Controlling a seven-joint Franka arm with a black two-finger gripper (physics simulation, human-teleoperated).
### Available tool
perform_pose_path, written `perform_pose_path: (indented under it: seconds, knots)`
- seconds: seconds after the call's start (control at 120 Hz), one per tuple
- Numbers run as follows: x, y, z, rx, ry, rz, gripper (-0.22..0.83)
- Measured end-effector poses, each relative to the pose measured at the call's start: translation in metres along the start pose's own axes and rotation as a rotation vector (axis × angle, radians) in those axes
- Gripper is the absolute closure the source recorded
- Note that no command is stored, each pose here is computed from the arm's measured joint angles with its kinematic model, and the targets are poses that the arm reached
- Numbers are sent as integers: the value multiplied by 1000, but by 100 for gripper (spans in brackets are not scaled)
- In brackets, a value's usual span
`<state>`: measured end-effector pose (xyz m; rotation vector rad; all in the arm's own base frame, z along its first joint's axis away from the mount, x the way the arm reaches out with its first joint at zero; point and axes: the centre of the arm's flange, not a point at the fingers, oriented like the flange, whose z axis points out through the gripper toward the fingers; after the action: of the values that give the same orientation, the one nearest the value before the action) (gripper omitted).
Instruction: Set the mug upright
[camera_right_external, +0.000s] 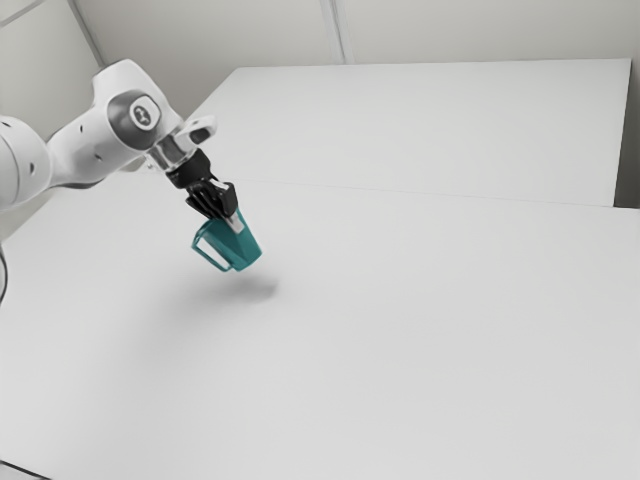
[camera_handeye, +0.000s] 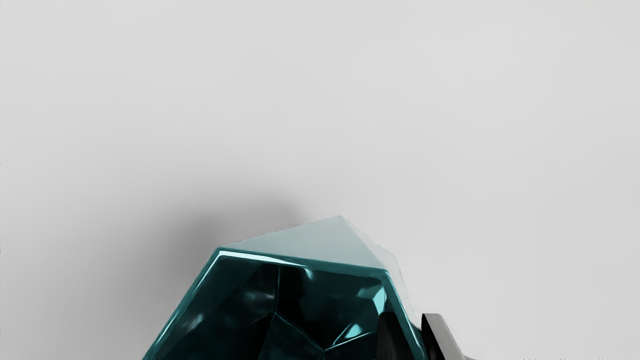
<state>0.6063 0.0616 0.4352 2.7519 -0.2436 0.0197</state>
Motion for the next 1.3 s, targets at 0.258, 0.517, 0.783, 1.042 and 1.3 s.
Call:
perform_pose_path:
  seconds: [0.258,0.517,0.783,1.042,1.3]
  knots:
    - [-6,34,4,117,-76,-36,75]
    - [-7,46,11,294,-137,-69,75]
    - [-15,59,33,362,-173,-130,75]
    - [-20,64,58,378,-181,-197,75]
    - [-20,61,77,386,-178,-251,75]
